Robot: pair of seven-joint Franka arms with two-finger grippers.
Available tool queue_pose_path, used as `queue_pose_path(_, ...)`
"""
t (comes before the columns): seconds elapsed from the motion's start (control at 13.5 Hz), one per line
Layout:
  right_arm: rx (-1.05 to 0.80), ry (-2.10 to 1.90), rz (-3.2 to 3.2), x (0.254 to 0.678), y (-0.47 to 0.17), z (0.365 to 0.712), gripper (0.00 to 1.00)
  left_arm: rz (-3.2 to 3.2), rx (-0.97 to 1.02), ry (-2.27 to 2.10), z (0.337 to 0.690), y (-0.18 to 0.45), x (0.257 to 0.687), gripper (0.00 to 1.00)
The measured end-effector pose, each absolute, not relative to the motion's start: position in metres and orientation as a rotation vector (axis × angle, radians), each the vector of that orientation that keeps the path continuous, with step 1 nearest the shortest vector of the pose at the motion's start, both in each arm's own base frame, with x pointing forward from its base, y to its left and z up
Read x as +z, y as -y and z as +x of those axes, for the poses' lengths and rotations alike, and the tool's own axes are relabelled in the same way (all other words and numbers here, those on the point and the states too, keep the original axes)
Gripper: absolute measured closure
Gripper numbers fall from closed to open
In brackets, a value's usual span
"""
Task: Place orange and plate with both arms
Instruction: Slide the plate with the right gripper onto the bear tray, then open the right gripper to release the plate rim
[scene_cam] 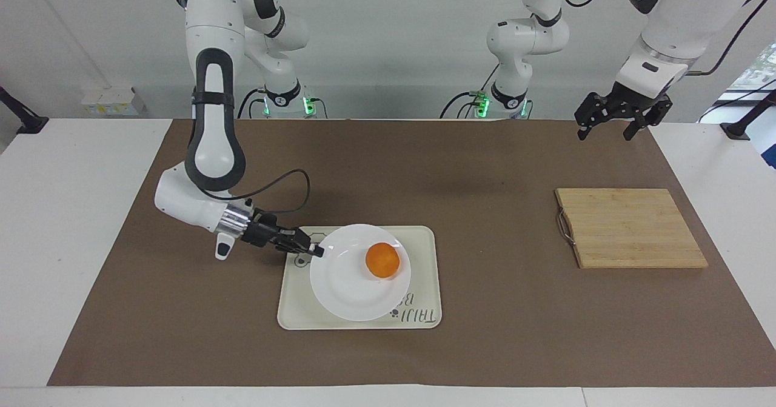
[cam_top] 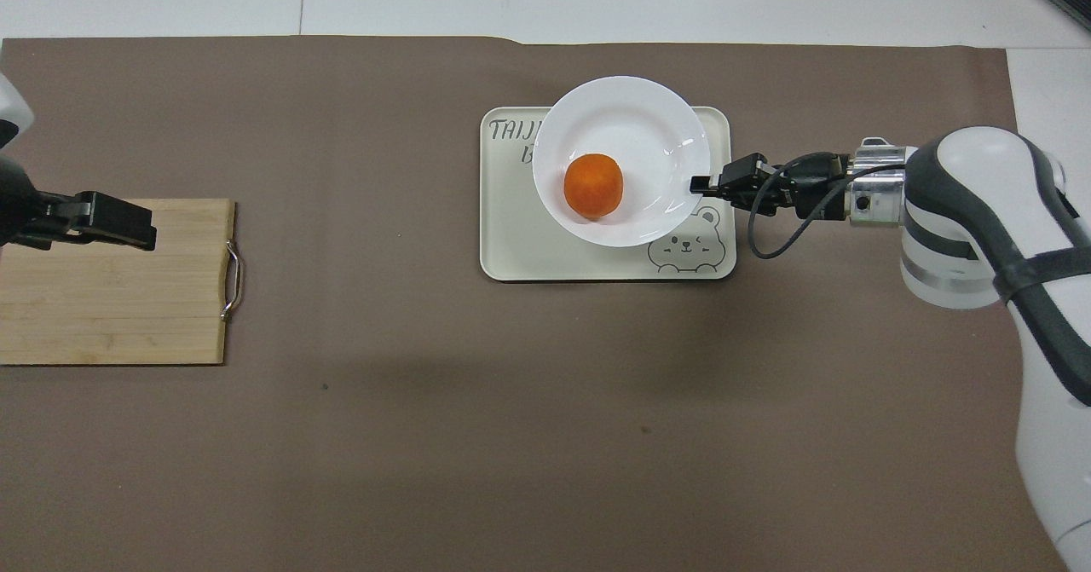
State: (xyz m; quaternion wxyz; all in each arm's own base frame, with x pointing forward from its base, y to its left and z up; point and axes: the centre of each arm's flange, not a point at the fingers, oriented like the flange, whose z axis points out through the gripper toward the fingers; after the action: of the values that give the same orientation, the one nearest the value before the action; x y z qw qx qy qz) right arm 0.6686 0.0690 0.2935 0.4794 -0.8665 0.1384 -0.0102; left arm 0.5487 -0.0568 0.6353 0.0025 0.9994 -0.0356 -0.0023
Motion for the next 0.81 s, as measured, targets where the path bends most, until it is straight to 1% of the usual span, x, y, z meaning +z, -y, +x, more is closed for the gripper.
queue_pose_path(0.15,-0.014,-0.34,-2.117,0.282,-0.071,0.673,0.95,3.135,-0.007,0.112,0.549,0.057,0.635,0.0)
queue_pose_path(0.37,-0.014,-0.329,-2.125,0.282,-0.073,0.674,0.95,3.135,-0.007,0.112,0.549,0.057,0.635,0.0)
queue_pose_path(0.81,0.04,-0.286,-2.173,0.269,-0.087,0.664,0.95,3.135,-0.007,0.112,0.549,0.057,0.635,0.0)
